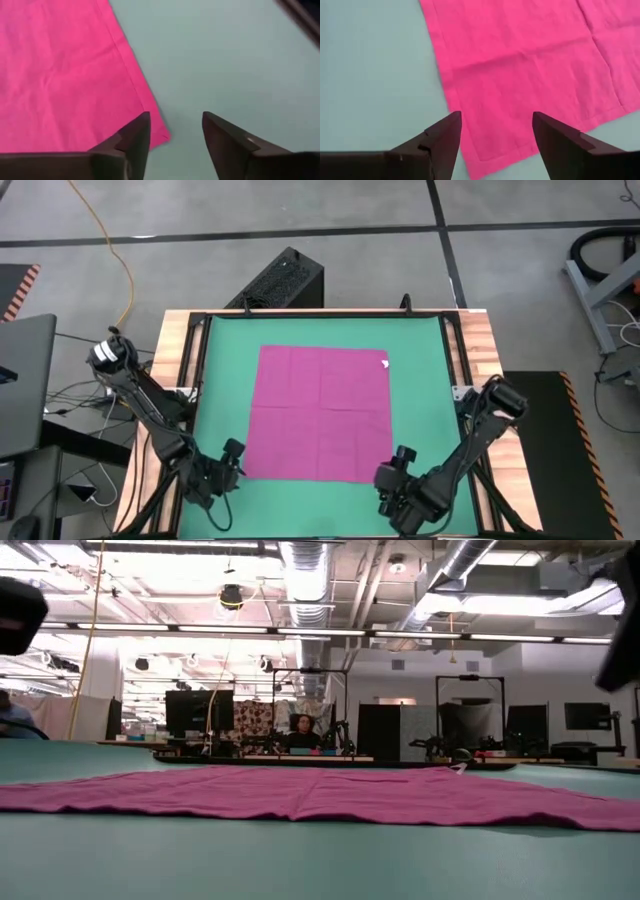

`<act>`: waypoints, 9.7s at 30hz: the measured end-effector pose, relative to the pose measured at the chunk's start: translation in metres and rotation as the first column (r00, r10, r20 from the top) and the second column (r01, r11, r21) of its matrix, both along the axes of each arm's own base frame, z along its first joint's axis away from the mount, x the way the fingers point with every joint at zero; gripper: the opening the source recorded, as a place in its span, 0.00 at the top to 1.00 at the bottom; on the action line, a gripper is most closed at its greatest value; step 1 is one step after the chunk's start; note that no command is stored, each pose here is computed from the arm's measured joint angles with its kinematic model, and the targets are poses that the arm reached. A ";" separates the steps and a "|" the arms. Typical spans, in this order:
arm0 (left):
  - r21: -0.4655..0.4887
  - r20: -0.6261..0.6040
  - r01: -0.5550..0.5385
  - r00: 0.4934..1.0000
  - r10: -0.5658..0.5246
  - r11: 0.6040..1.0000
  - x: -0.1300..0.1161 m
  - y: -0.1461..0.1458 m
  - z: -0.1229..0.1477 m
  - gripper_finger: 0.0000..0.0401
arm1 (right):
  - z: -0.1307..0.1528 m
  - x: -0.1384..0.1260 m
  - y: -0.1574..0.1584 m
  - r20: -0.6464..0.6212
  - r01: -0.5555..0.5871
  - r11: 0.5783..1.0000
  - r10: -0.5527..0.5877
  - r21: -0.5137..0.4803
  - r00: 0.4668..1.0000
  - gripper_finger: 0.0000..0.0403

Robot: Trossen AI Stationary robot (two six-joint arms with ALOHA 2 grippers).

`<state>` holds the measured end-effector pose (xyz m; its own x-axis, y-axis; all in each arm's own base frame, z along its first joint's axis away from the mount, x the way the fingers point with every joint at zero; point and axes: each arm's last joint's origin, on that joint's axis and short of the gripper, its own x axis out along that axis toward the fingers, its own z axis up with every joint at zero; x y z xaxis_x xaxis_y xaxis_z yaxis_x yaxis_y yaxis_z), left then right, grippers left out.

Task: Roll towel
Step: Fold the pink towel

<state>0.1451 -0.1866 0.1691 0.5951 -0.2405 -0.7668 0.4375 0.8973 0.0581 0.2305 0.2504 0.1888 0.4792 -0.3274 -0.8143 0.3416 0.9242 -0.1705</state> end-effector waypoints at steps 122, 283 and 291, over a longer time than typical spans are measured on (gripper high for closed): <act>0.135 0.064 -0.401 0.916 0.396 0.906 -0.011 -0.027 -0.049 1.00 | -0.035 -0.017 0.000 0.034 0.120 0.982 -0.126 0.143 0.991 0.97; 0.488 0.395 -0.794 0.571 0.719 0.362 0.088 0.258 0.010 1.00 | 0.027 0.062 -0.295 -0.234 0.634 0.699 -0.711 -0.331 0.663 0.97; 0.492 0.380 -0.793 0.567 0.731 0.359 0.086 0.258 0.009 1.00 | 0.027 0.062 -0.295 -0.243 0.636 0.701 -0.710 -0.321 0.660 0.92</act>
